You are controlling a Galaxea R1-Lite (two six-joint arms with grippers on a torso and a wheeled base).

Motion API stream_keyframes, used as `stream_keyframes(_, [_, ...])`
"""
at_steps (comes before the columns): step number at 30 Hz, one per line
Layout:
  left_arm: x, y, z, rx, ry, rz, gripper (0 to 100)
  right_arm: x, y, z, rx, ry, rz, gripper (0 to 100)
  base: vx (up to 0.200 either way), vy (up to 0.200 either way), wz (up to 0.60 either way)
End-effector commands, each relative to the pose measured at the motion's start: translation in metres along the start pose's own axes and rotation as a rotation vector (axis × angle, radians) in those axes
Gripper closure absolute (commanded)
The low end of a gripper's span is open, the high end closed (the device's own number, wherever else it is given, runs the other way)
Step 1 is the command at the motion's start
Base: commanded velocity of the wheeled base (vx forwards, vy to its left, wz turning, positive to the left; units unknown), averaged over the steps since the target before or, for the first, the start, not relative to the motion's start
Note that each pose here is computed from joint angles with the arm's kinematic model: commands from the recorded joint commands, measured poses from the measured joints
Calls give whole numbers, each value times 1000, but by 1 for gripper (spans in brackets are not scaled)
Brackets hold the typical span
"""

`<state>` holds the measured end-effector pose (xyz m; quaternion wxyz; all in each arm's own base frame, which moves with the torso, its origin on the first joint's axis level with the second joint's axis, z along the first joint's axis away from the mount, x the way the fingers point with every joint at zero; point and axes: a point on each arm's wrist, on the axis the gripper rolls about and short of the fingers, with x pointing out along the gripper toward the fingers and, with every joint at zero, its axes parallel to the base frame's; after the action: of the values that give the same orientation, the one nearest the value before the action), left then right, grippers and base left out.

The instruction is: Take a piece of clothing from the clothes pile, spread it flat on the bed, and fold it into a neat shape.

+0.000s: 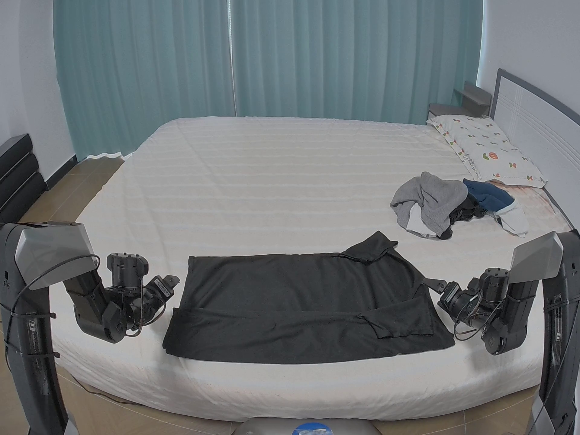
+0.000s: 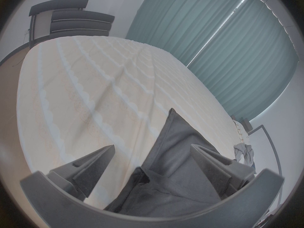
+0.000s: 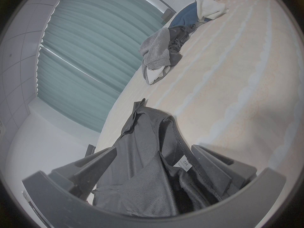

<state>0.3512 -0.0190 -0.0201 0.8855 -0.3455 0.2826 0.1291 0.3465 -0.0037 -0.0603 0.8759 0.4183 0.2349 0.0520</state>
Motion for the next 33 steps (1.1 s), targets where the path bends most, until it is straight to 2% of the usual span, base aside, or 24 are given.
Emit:
stream_keyframes(1, [0,0,3,-6,-19,-8,0,0,0,0,-3,-7,8,0,0,0,0])
stream_keyframes(8, [-2,0,-1,-3,-28,-26,0,1,1,1,-3,-8,9,0,0,0,0])
stream_keyframes(13, [0,-1,3,-72,-30,-48,0,1,1,1,-3,-7,10,0,200,0,0])
stream_keyframes(17, [0,-3,1,-67,-26,-59,0,1,1,1,-3,-7,10,0,200,0,0])
stream_keyframes(27, [-1,-7,4,-73,-34,-77,0,1,1,0,-2,-7,10,0,0,0,0])
stream_keyframes(33, [9,-25,16,-72,-69,-131,0,0,1,0,-1,-8,9,0,0,0,0])
